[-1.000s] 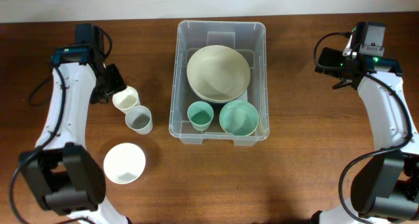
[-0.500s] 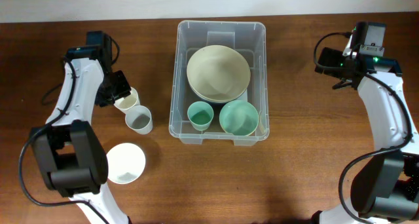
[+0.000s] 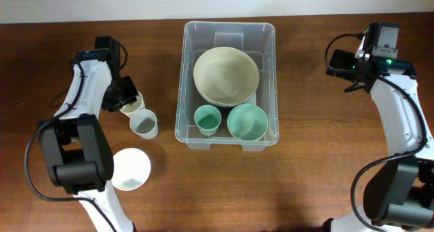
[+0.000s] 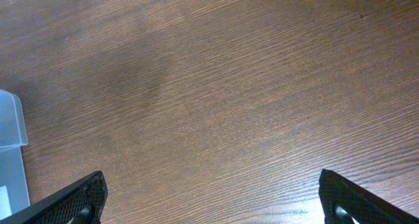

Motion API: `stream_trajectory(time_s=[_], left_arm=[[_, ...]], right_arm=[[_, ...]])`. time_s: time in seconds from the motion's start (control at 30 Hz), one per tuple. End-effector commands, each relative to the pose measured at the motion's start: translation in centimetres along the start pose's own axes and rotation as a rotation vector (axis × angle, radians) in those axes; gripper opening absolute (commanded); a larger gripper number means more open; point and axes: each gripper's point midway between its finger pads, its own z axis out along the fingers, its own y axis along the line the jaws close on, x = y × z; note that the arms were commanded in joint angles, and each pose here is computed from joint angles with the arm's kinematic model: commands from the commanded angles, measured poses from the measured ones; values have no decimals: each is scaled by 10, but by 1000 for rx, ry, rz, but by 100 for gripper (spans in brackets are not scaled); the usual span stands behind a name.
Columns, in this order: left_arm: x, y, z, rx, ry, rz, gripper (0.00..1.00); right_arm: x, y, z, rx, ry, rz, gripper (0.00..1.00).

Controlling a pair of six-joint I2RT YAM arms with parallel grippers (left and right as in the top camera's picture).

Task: Pack container
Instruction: 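Lower the left gripper onto the cream cup rim and grasp it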

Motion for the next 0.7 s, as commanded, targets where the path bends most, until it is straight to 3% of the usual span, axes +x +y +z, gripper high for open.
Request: stream_trajectory(time_s=[0.0,0.1,0.23,0.47,0.67], left_arm=[[2,0,11,-4,27,-4,31],[1,1,11,-3,22,-7,22],[-1,7,12,-5,24,-11,0],[-18,31,7,-20,-7,-70,1],[-58,42,-36,29,-145,-61,0]], right_arm=[[-10,-2,-12,5,-39,13,99],[-10,-2,-12,5,-39,13,99],[-10,-2,-12,5,-39,13,99],[-10,-2,-12,5,-39,13,99],[-10,-2,-12,5,-39,13,99]])
